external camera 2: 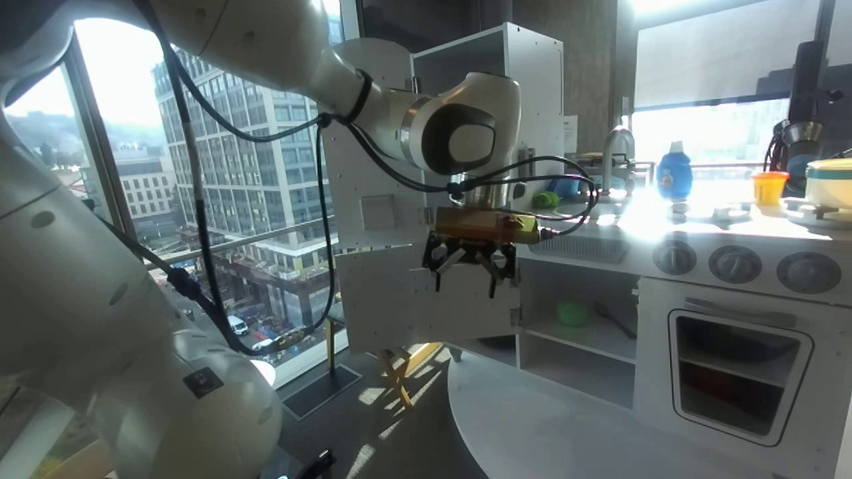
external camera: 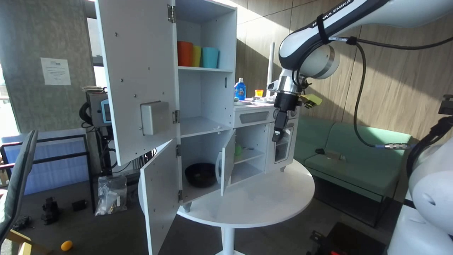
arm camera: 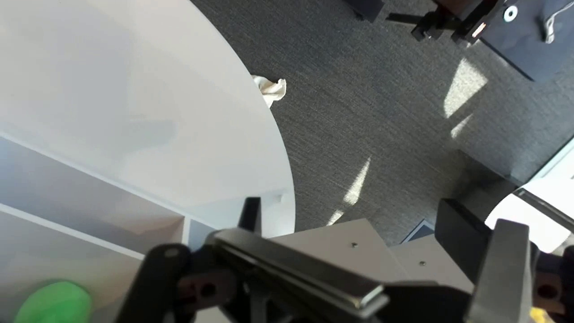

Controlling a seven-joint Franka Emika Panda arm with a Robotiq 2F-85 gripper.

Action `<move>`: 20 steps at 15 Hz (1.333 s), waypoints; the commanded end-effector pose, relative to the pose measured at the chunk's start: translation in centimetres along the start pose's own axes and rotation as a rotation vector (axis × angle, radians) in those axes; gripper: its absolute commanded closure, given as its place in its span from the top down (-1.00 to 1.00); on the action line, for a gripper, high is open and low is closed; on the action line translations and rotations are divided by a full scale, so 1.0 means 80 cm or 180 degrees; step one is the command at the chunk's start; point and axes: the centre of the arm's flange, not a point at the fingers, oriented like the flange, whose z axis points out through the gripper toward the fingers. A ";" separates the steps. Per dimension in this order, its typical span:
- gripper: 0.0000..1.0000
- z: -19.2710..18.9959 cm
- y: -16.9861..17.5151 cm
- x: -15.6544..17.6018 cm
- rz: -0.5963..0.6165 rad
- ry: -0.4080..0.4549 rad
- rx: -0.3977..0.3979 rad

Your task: Open the cabinet and oven doors.

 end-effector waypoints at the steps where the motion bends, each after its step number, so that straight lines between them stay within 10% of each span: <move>1: 1.00 -0.018 0.082 0.057 0.0610 0.0227 -0.0041; 8: 1.00 -0.033 0.164 0.067 0.1778 0.0454 -0.0280; 17: 1.00 0.009 0.235 -0.133 0.3373 0.0423 -0.0483; 20: 1.00 -0.012 0.259 -0.124 0.3928 0.0422 -0.0415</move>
